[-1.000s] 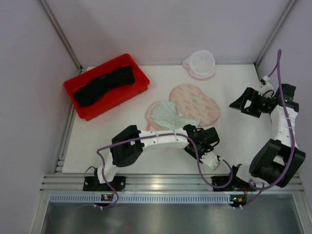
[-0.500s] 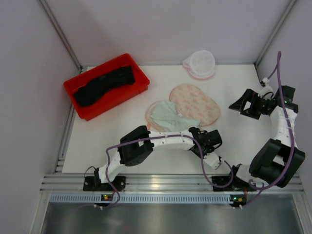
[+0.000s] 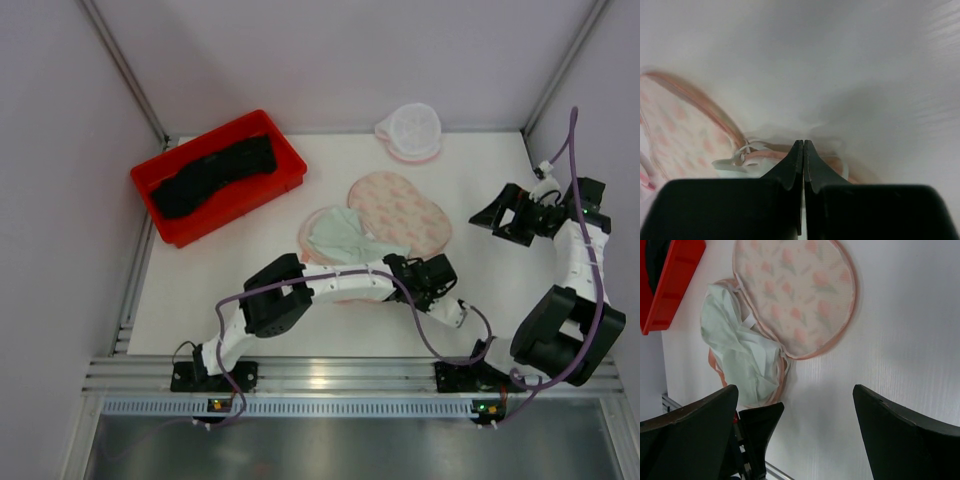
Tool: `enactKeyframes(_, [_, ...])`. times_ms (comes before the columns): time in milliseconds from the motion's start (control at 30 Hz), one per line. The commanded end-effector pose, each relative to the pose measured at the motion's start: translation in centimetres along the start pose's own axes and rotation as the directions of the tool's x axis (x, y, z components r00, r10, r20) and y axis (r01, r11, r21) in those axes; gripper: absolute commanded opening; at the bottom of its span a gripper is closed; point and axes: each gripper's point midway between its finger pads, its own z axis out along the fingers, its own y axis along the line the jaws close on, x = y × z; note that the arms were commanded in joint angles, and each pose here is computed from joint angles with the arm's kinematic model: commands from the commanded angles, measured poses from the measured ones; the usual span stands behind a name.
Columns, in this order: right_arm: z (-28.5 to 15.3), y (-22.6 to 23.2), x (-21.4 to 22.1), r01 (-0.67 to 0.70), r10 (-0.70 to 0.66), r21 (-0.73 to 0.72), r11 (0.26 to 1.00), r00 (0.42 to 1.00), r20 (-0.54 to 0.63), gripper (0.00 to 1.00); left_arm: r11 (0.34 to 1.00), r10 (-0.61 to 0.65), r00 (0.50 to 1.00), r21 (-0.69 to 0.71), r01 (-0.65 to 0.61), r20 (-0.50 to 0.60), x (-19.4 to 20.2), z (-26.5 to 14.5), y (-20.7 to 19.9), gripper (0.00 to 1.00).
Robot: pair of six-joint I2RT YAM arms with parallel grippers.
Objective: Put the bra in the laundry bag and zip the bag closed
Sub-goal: Adjust the bra in the laundry bag.
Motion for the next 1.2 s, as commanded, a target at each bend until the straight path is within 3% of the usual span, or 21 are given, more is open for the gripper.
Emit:
enactKeyframes(0, [-0.8,0.6,-0.8,0.034,-0.033,-0.014,0.999,0.998,0.050,0.99,0.984,-0.121,0.988,-0.119,0.132,0.092,-0.6,-3.8,4.2,0.00])
enactKeyframes(67, [-0.7,0.6,-0.8,0.034,-0.034,-0.011,0.999,0.998,0.049,0.99,0.991,-0.079,0.992,-0.097,0.089,0.101,-0.3,-4.5,3.5,0.01])
enactKeyframes(133, [-0.7,0.5,-0.8,0.033,-0.032,-0.011,0.999,0.998,0.049,0.99,0.999,-0.014,0.996,-0.030,0.017,0.085,0.1,-5.0,1.7,0.18])
enactKeyframes(233, [-0.6,0.5,-0.7,0.028,-0.027,-0.011,1.000,0.999,0.045,0.99,0.996,-0.002,0.993,0.087,-0.009,0.118,-0.2,-5.9,-0.8,0.35])
enactKeyframes(333, [-0.7,0.5,-0.6,0.034,-0.034,-0.009,0.999,0.998,0.049,0.99,0.991,-0.005,0.990,0.130,-0.013,0.143,-0.5,-6.3,-1.9,0.39])
enactKeyframes(600, [-0.7,0.5,-0.5,0.034,-0.034,-0.008,0.999,0.998,0.049,0.99,0.984,0.020,0.978,0.168,-0.056,0.207,-1.6,-6.5,-3.0,0.40])
enactKeyframes(1067, [-0.7,0.7,-0.2,0.034,-0.033,-0.017,0.999,0.998,0.047,0.99,0.980,0.096,0.995,0.174,-0.099,0.027,1.7,-1.5,-3.4,0.37])
enactKeyframes(1167, [-0.8,0.8,-0.1,0.033,-0.032,-0.022,0.999,0.998,0.050,1.00,0.980,0.092,0.995,0.174,-0.095,0.026,1.6,-1.4,-3.4,0.29])
